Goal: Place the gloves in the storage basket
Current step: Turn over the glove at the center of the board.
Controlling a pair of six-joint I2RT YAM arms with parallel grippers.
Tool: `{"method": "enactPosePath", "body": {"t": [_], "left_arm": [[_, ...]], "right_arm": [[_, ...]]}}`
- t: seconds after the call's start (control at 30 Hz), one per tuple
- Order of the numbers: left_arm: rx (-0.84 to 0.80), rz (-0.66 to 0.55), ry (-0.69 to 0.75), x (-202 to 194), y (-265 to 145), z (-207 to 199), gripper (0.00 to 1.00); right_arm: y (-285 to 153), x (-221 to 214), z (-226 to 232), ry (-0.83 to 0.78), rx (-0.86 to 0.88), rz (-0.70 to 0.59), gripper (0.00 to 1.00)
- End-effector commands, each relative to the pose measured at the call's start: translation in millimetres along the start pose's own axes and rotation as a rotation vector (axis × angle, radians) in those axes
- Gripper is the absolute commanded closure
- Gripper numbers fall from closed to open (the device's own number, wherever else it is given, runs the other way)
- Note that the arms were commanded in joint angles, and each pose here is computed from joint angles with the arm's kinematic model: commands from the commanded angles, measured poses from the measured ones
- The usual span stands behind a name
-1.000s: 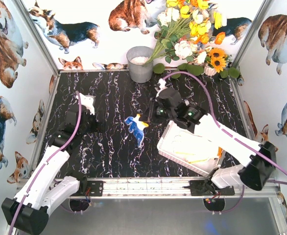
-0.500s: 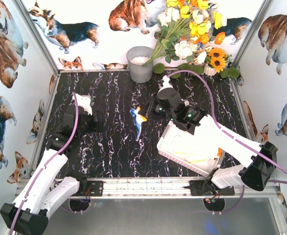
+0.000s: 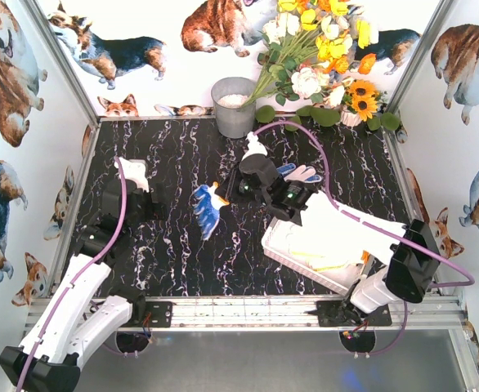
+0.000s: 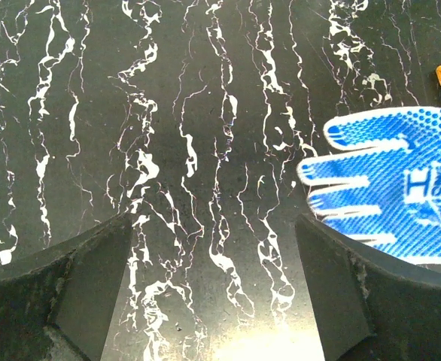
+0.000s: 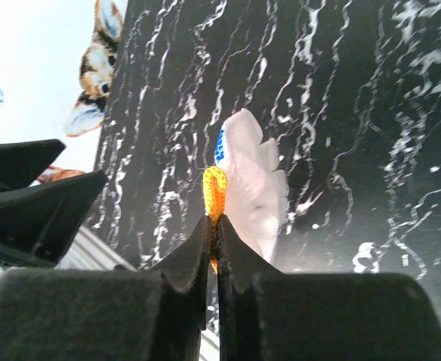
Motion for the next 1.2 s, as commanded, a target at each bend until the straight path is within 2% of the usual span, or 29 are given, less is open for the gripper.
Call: {"method": "enactPosePath", "body": {"t": [0.0,0.13,0.2,0.43,0.7,0.87,1.17], "left_arm": [[0.028,-0.03,-0.021,3.6,0.6,4.6,0.17],[0.029,-0.032,-0.021,4.0,0.9,4.5,0.17],[0.031,-0.034,-0.022,4.4,1.1,4.8,0.17],[0.05,-0.032,-0.022,3.5,0.9,7.2,0.16],[0.07,-0.039,-0.022,4.2,0.5,9.7,0.16],[0.071,-0.038,-0.021,4.5,1.0,9.6,0.16],[0.061,-0.029,-0.022,3.0,2.0,8.3,0.16]], "right_arm": [[-21.4,50.3,7.9,-0.125,0.013,-0.16,1.0],[-28.7,66.0,-1.6,-0.323,-0.036,-0.176,1.0],[-19.8,59.1,-6.8,-0.418,-0.041,-0.113,1.0],[32.1,-16.3,-13.9,-0.55,0.089,0.14,1.0],[43.4,-91.2,-13.2,-0.525,0.259,0.409,1.0],[33.0,-116.6,-14.2,-0.472,0.322,0.469,1.0],[3.8,-158.1,-23.7,-0.469,0.308,0.577,1.0]]}}
Point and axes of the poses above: each gripper's point midway between its finger pads, its own y axis out along the fingers, its own z axis along the line the jaws close on, x = y × z, the point moved 6 cm from there along -y, back along the fingers, and after that the axes turned 1 degree about -y, right-handed, at the moved point
